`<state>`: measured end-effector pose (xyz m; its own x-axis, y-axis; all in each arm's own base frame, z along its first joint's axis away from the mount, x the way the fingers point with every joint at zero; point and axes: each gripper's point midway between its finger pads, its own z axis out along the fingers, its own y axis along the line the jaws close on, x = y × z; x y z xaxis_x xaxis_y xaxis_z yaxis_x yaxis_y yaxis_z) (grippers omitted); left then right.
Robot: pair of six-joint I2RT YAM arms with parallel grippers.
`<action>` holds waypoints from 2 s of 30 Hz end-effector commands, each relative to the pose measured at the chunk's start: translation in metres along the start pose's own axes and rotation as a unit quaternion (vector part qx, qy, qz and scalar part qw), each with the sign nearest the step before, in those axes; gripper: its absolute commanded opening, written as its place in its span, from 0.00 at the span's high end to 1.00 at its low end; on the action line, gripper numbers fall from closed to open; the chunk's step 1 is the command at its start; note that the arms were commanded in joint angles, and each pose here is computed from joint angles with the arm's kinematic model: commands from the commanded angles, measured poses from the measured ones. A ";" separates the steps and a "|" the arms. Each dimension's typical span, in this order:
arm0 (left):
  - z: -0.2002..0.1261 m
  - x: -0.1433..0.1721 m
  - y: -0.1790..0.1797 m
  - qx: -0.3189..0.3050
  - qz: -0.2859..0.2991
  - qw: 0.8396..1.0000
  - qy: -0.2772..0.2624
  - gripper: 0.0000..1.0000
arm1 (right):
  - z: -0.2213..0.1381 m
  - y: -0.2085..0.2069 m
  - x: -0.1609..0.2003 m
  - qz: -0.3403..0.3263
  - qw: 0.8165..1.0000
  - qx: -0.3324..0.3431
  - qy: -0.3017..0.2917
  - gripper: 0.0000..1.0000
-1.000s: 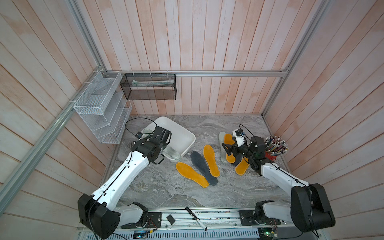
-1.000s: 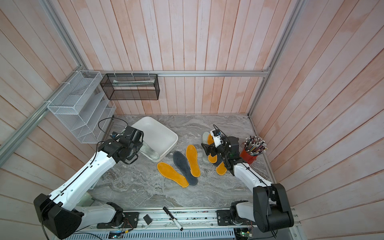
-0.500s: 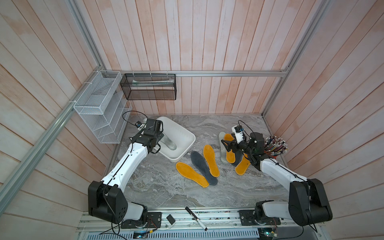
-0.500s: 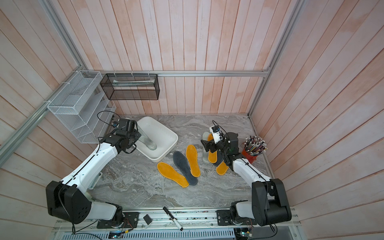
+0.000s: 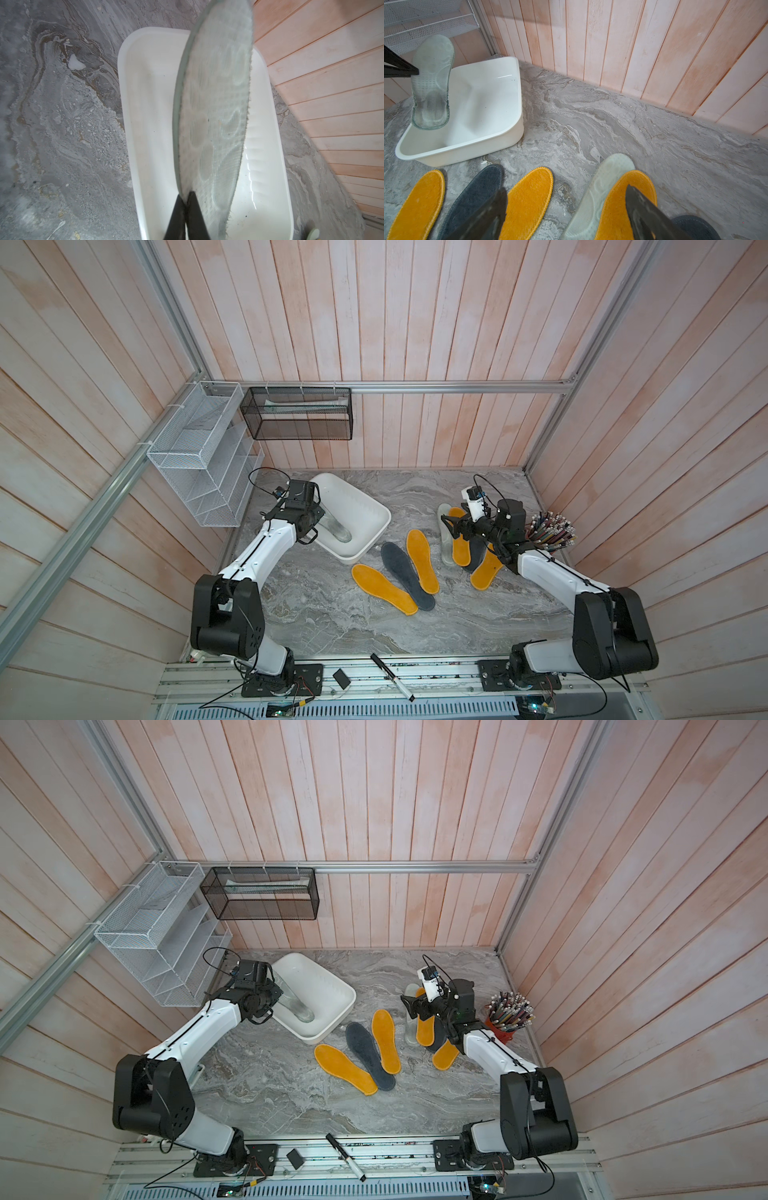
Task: Put the insoles into the storage box
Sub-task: Place the insole in the storage box.
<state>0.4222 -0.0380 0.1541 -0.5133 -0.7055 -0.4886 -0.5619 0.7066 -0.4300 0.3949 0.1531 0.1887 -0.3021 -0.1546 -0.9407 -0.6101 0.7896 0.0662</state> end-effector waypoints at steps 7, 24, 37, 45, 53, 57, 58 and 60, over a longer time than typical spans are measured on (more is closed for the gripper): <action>0.028 0.012 -0.004 0.019 -0.009 0.999 0.032 1.00 | 0.007 0.000 -0.004 -0.005 1.000 -0.007 0.001 0.10; 0.061 0.031 0.007 -0.037 -0.048 0.995 0.081 1.00 | 0.010 -0.007 -0.001 0.001 1.000 -0.004 0.005 0.10; 0.073 0.044 0.019 -0.068 -0.036 0.991 0.113 1.00 | 0.012 -0.008 -0.001 0.008 1.000 -0.010 0.005 0.10; 0.076 0.049 0.023 -0.077 -0.026 0.990 0.119 1.00 | 0.012 -0.008 0.001 0.008 1.000 -0.009 0.006 0.10; 0.080 0.052 0.026 -0.081 -0.023 0.989 0.124 0.98 | 0.012 -0.007 0.002 0.012 1.000 -0.011 0.008 0.10; 0.082 0.048 0.025 -0.085 -0.018 0.989 0.124 0.94 | 0.011 -0.007 0.002 0.012 1.000 -0.012 0.007 0.10; 0.082 0.048 0.024 -0.083 -0.017 0.989 0.124 0.94 | 0.011 -0.007 0.003 0.012 1.000 -0.011 0.008 0.10; 0.082 0.046 0.023 -0.083 -0.016 0.989 0.124 0.90 | 0.011 -0.006 0.002 0.011 1.000 -0.012 0.007 0.10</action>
<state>0.4354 -0.0517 0.0581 -0.6112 -0.7454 -0.2660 -0.6767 0.6665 -0.3127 0.4043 0.1520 0.1750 -0.3387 -0.1545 -0.9281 -0.6079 0.7888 0.0905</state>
